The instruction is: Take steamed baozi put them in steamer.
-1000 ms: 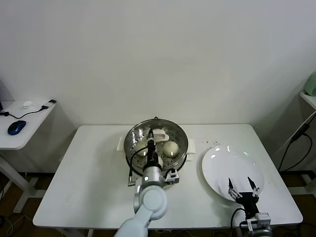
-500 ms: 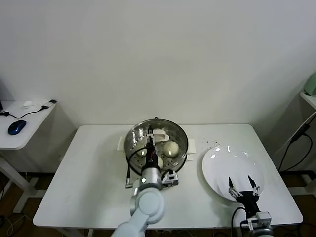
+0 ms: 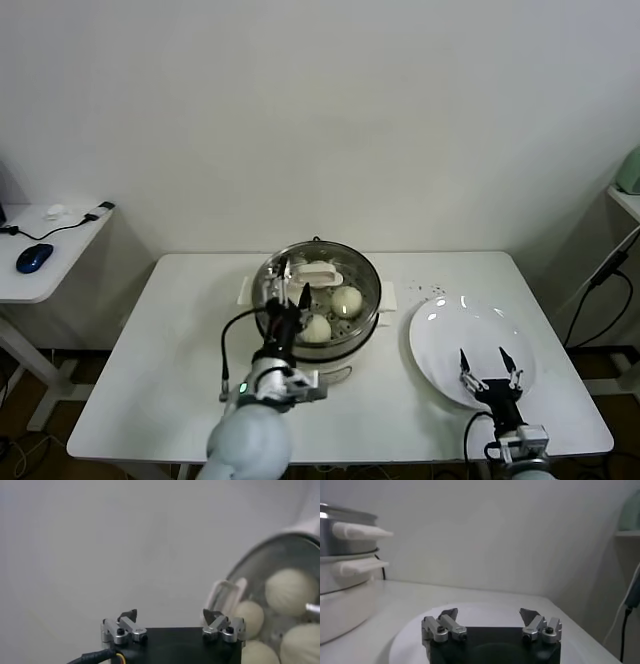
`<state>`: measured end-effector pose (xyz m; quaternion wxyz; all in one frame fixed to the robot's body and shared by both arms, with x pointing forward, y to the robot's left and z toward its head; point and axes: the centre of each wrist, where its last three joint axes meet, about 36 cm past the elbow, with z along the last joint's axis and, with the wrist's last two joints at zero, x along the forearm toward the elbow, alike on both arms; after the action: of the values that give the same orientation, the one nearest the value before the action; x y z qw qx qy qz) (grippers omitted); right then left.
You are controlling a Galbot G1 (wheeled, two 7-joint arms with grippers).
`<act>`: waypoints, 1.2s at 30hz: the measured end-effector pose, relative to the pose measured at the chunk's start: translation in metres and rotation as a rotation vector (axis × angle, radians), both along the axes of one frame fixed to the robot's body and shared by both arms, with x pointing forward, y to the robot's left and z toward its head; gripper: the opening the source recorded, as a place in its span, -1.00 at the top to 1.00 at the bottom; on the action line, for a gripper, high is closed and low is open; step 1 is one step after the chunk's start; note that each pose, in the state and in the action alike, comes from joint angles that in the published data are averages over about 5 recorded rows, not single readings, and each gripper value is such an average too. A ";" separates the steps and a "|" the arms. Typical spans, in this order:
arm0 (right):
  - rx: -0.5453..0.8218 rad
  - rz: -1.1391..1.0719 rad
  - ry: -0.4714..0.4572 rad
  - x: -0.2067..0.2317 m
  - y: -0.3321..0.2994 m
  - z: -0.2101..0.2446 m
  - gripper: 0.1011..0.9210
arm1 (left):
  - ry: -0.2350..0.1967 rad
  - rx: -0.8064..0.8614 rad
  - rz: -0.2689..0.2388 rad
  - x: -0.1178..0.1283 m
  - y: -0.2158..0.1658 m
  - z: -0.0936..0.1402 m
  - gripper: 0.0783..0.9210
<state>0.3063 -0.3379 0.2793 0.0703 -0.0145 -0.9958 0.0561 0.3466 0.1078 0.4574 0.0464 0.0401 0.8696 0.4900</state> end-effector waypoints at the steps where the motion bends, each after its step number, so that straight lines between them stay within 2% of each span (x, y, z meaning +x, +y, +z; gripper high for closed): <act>1: 0.003 0.003 -0.007 0.000 0.001 0.001 -0.76 | -0.006 -0.058 -0.004 -0.001 0.009 0.000 -0.77; 5: 0.012 0.014 -0.026 -0.001 0.005 0.001 -0.76 | -0.031 -0.278 0.014 -0.001 0.052 -0.003 -0.77; 8: 0.015 0.020 -0.034 -0.001 0.007 0.001 -0.76 | -0.029 -0.419 0.045 -0.001 0.089 -0.013 -0.77; 16: 0.023 0.019 -0.044 0.001 0.009 0.000 -0.76 | 0.030 -0.682 0.131 -0.005 0.158 -0.081 -0.77; 20: 0.022 0.023 -0.042 0.000 0.009 0.000 -0.76 | 0.058 -0.764 0.172 -0.011 0.173 -0.112 -0.77; 24: 0.022 0.025 -0.041 -0.001 0.009 0.001 -0.76 | 0.074 -0.822 0.201 -0.021 0.181 -0.132 -0.77; 36: 0.022 0.033 -0.039 0.000 0.010 0.002 -0.76 | 0.081 -0.900 0.257 -0.039 0.193 -0.159 -0.77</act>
<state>0.3059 -0.3278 0.2811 0.0500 0.0016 -0.9977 0.0458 0.3074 0.3011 0.2989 -0.0358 -0.0728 0.9947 0.0638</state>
